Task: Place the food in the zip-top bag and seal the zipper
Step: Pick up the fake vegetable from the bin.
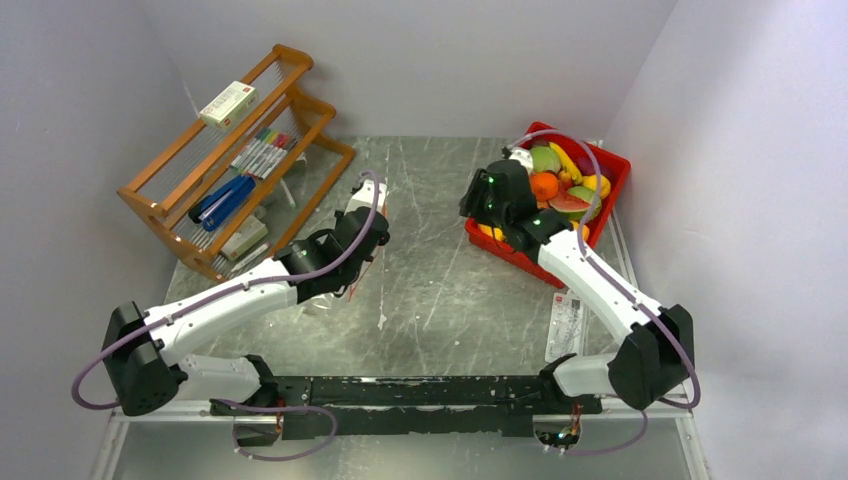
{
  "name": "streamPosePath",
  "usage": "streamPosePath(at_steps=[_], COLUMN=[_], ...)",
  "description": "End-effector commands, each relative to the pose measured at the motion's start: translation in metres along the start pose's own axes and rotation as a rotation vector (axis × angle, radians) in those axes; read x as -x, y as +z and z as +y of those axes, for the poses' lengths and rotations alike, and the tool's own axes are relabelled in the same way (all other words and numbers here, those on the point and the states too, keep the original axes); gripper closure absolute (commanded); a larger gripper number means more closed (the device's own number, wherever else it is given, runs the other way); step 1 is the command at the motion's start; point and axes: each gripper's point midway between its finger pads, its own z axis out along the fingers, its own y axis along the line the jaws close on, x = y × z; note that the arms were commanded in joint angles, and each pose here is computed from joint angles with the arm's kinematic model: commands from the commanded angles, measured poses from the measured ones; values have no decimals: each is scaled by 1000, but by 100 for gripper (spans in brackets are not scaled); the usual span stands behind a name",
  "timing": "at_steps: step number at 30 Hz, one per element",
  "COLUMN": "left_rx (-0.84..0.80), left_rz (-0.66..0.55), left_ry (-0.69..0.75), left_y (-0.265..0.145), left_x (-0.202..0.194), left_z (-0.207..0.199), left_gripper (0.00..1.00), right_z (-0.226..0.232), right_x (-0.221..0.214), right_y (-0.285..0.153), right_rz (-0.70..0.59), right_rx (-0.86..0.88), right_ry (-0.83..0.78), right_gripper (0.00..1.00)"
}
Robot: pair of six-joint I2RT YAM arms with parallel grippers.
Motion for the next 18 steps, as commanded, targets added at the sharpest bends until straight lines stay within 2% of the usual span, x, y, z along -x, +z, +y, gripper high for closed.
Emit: streamPosePath(at_steps=[1,3,7,14,18], left_rx=[-46,-60,-67,-113,-139], left_rz=[-30,-26,-28,-56,-54], left_ry=[-50,-49,-54,-71,-82], left_y=[-8,-9,-11,-17,-19], left_x=[9,9,10,13,14], left_z=[-3,-5,-4,-7,-11], left_gripper=[93,93,93,93,93], right_z=[-76,-110,-143,-191,-218], right_x=[30,35,45,51,41], right_y=[-19,-25,-33,-33,-22], right_rz=[-83,-74,-88,-52,6], right_rx=[-374,-513,-592,-694,-721], right_ry=[-108,-130,-134,-152,-116], right_gripper=[44,36,27,26,26])
